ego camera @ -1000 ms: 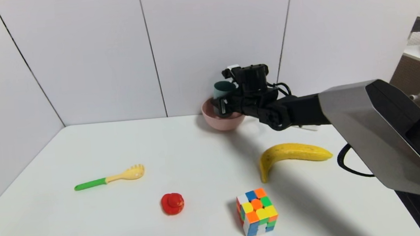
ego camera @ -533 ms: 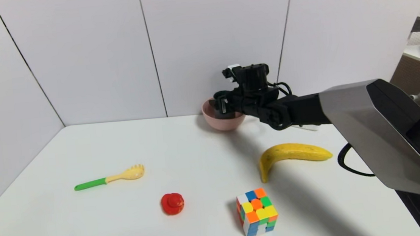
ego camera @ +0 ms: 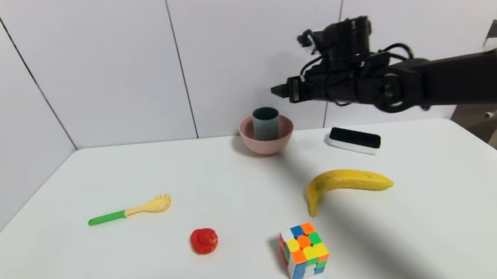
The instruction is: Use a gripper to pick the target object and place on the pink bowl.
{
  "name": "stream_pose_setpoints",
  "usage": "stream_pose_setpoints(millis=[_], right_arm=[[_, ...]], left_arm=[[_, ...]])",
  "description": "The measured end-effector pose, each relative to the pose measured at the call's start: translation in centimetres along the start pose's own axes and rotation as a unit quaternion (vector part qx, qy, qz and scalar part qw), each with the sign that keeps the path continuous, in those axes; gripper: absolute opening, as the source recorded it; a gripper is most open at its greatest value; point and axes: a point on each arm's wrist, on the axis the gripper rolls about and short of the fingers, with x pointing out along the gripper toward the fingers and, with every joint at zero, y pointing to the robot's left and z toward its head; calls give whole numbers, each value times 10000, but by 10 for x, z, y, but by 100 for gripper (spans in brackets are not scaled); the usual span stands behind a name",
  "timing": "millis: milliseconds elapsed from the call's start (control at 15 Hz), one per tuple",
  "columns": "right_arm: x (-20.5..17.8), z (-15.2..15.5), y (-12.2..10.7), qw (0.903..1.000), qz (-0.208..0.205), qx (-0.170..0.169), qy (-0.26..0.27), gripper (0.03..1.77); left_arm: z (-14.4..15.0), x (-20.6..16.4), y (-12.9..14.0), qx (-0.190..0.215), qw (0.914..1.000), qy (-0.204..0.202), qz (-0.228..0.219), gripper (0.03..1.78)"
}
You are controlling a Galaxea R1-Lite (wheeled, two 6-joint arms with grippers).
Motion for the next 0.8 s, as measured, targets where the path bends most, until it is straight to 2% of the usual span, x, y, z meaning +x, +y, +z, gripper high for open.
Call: stream_pose_setpoints(millis=[200,400,600,800], right_arm=[[-87,18,-21,9997,-243,77,52,165],[-192,8,-38,9983,-554,153,16,167],[-286,-36,-44,9958,-896,184,-84,168],[-353,-91,-44,9890,-1456,31,-258,169]], left_arm=[[0,0,0,0,10000,0,0,169],[0,0,0,0,10000,0,-2,169],[0,0,0,0,10000,0,-2,169],[0,0,0,0,10000,0,0,169]])
